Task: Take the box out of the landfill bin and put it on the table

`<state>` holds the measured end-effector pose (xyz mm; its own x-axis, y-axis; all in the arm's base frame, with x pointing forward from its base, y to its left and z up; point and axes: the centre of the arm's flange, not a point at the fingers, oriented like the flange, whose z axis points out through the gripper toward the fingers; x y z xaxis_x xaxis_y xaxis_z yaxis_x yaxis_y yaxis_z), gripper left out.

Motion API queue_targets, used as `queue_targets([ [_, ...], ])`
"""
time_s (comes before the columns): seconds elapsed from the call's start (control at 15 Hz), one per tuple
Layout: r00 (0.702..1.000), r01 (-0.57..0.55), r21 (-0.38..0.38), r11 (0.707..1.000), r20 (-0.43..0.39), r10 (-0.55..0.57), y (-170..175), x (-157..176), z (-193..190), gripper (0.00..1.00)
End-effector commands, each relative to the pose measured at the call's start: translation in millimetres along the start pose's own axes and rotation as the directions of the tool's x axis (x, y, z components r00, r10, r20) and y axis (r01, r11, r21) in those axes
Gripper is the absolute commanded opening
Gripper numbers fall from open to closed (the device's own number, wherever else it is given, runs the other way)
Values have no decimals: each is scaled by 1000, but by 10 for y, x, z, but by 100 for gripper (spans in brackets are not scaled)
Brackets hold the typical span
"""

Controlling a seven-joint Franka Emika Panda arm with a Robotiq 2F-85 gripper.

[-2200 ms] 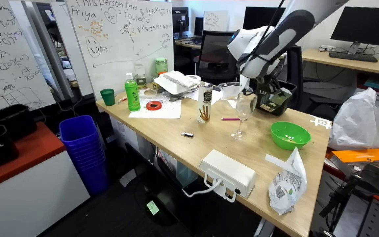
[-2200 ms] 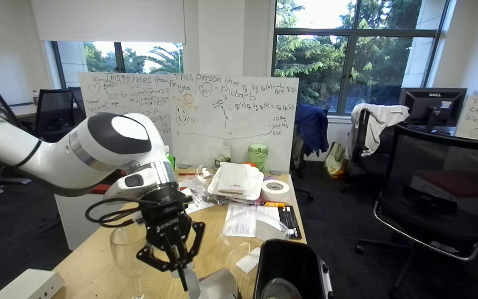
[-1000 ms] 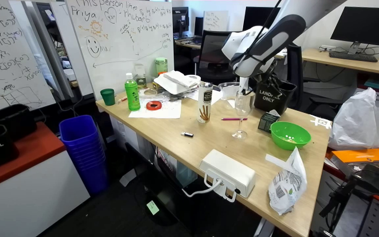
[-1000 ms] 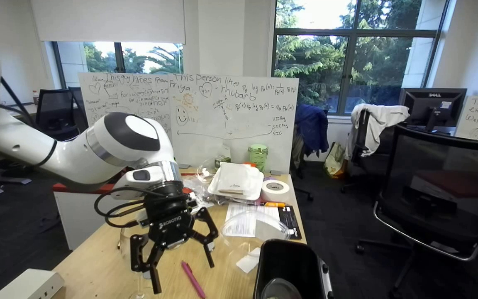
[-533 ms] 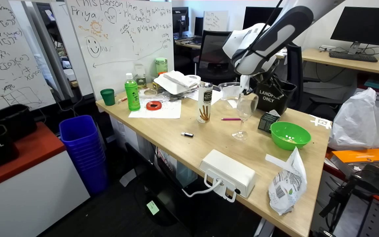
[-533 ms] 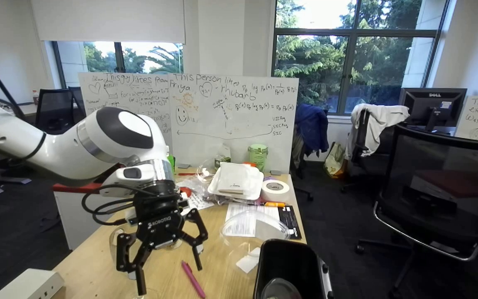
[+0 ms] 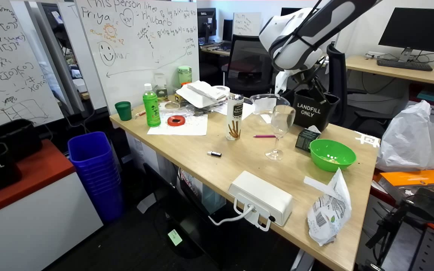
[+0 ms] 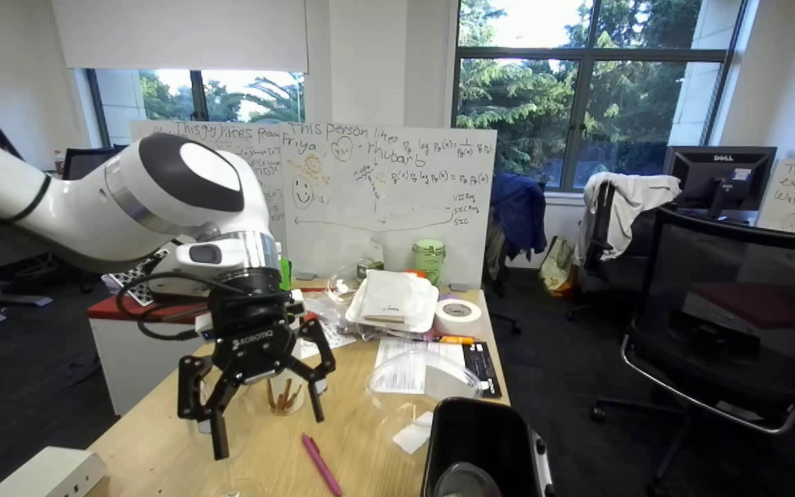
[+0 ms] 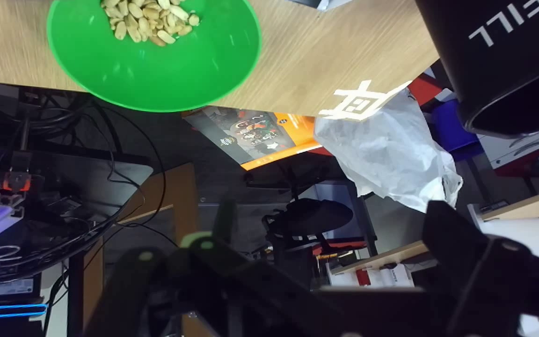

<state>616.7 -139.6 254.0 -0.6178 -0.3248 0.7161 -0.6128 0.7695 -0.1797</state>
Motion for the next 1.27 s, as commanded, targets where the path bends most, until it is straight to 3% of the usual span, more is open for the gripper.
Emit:
queue_targets([
  [0.0,996,3,-32,999,93,0,91,208,-30,100],
  [0.27,986,-8,-54,999,164,17,79,401,-56,100],
  [0.53,952,22,-94,995,305,8,68,551,11,100],
  [0.6,977,-15,-75,997,211,31,-25,427,-72,100],
  [0.8,966,-8,-90,996,258,31,-10,498,-49,100],
  [1.2,964,-4,-87,996,266,27,15,480,-58,100],
])
